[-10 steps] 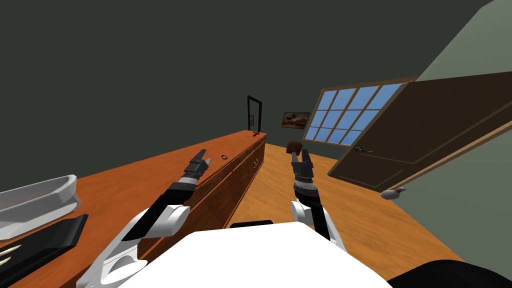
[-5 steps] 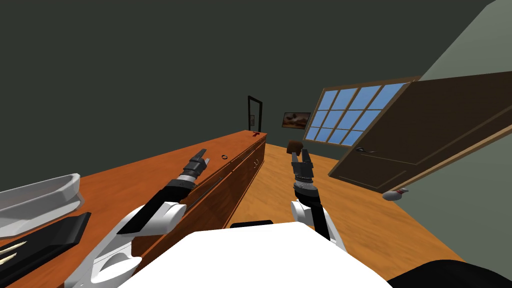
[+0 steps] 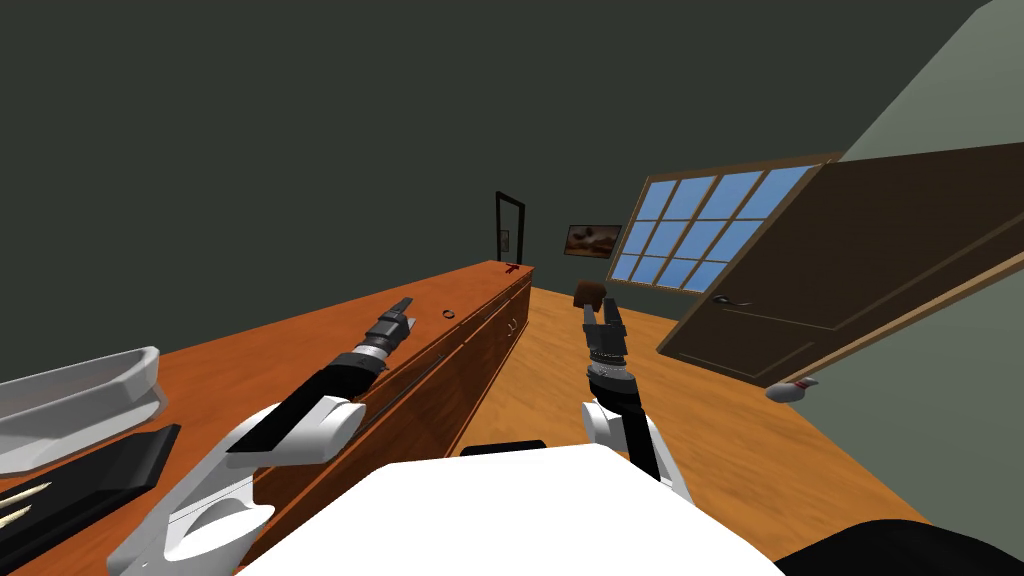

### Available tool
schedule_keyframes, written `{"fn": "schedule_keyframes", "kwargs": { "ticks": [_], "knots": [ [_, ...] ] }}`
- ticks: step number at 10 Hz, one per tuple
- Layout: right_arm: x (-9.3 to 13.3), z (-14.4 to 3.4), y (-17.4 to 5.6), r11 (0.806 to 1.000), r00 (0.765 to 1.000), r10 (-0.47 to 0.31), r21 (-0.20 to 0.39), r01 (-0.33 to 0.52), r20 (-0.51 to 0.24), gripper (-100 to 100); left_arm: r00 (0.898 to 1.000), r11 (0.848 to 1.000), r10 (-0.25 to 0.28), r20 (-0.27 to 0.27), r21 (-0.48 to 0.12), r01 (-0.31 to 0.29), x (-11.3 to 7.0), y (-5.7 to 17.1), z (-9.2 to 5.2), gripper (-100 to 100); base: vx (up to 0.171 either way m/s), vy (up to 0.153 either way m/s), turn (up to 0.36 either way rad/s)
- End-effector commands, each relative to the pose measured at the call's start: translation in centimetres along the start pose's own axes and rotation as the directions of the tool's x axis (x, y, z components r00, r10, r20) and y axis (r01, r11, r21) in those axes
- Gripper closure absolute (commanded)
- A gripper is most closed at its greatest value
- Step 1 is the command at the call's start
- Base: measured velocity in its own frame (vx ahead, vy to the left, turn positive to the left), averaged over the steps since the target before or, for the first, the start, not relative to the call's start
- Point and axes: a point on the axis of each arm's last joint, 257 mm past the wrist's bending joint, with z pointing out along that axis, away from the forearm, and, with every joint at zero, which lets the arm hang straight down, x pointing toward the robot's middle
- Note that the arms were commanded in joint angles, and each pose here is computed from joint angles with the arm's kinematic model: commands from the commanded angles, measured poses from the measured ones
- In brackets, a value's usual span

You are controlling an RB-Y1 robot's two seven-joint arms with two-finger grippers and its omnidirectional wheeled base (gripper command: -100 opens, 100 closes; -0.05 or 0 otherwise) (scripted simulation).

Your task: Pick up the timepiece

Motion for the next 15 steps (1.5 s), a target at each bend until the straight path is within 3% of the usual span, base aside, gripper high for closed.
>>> {"fn": "schedule_keyframes", "kwargs": {
  "ticks": [1,8,9,14,15],
  "knots": [
    [0.0,0.0,0.0,1.0,1.0,0.0,0.0,0.0,0.0,0,1.0,0.999,0.014,-0.001,-0.042,-0.014,-0.3,0.8,0.0,-100,0.008,-0.014,0.003],
    [0.0,0.0,0.0,1.0,1.0,0.0,0.0,0.0,0.0,0,0.998,0.981,0.066,-0.006,-0.184,-0.066,-2.1,3.4,0.1,-100,0.009,-0.011,-0.003],
    [0.0,0.0,0.0,1.0,1.0,0.0,0.0,0.0,0.0,0,0.996,0.977,0.09,-0.006,-0.195,-0.09,-3.0,3.1,0.3,-100,0.012,-0.015,-0.019],
    [0.0,0.0,0.0,1.0,1.0,0.0,0.0,0.0,0.0,0,0.994,0.946,0.112,-0.014,-0.306,-0.111,-4.0,5.4,-0.3,-100,0.015,-0.015,-0.011],
    [0.0,0.0,0.0,1.0,1.0,0.0,0.0,0.0,0.0,0,0.991,0.937,0.133,-0.016,-0.322,-0.131,-5.0,5.3,-0.2,-100,0.018,-0.018,-0.034]
  ]
}}
